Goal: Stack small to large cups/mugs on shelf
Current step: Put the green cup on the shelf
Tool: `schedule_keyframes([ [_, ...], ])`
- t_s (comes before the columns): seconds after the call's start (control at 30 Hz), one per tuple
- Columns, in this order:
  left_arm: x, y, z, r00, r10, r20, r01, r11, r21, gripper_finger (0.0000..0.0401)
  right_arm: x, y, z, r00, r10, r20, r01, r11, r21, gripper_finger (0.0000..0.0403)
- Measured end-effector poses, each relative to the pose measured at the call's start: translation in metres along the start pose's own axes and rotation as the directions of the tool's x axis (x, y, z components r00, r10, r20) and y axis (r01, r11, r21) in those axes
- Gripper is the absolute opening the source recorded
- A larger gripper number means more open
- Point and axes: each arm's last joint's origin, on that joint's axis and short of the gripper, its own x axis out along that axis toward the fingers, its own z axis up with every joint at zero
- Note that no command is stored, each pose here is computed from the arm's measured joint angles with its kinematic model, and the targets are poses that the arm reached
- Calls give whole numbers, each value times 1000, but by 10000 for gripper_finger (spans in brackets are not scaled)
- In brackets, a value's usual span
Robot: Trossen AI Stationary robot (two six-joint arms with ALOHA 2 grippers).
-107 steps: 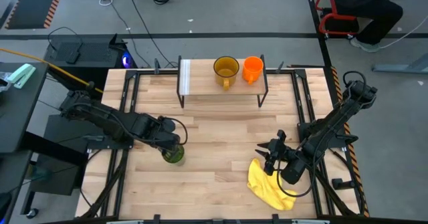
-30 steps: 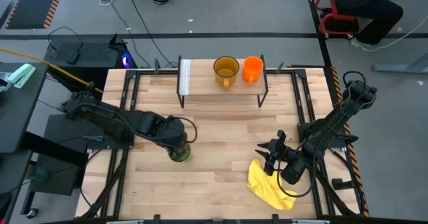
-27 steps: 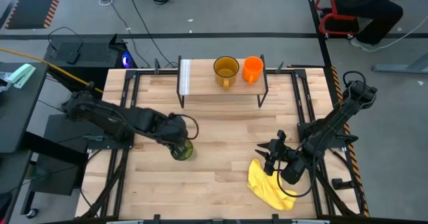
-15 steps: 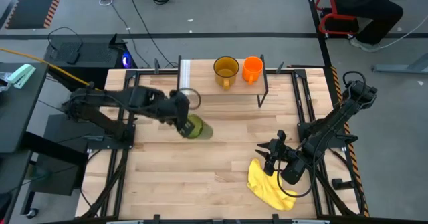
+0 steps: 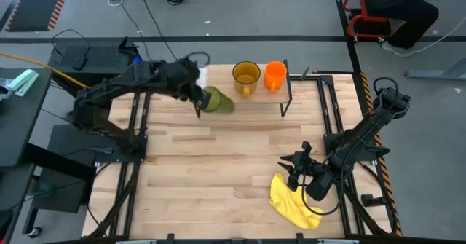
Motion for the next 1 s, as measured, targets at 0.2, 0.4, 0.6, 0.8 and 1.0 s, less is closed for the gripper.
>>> schedule_keyframes([
  [0.2,-10,18,24,998,-12,60,14,999,-38,11,4,-5,6,986,-106,131,105,994,13,92],
  [0.4,-12,27,32,997,-4,73,9,998,-66,11,28,-37,17,936,-336,106,331,941,65,47],
  [0.6,-12,28,32,998,1,68,1,999,-44,11,35,-83,32,835,-549,21,543,831,121,7],
  [0.8,-11,30,29,999,22,38,-21,1000,-17,11,26,-117,46,763,-646,-21,639,748,178,5],
  [1.0,-11,30,28,999,28,31,-27,1000,-14,11,19,-138,57,734,-676,-67,674,713,193,3],
])
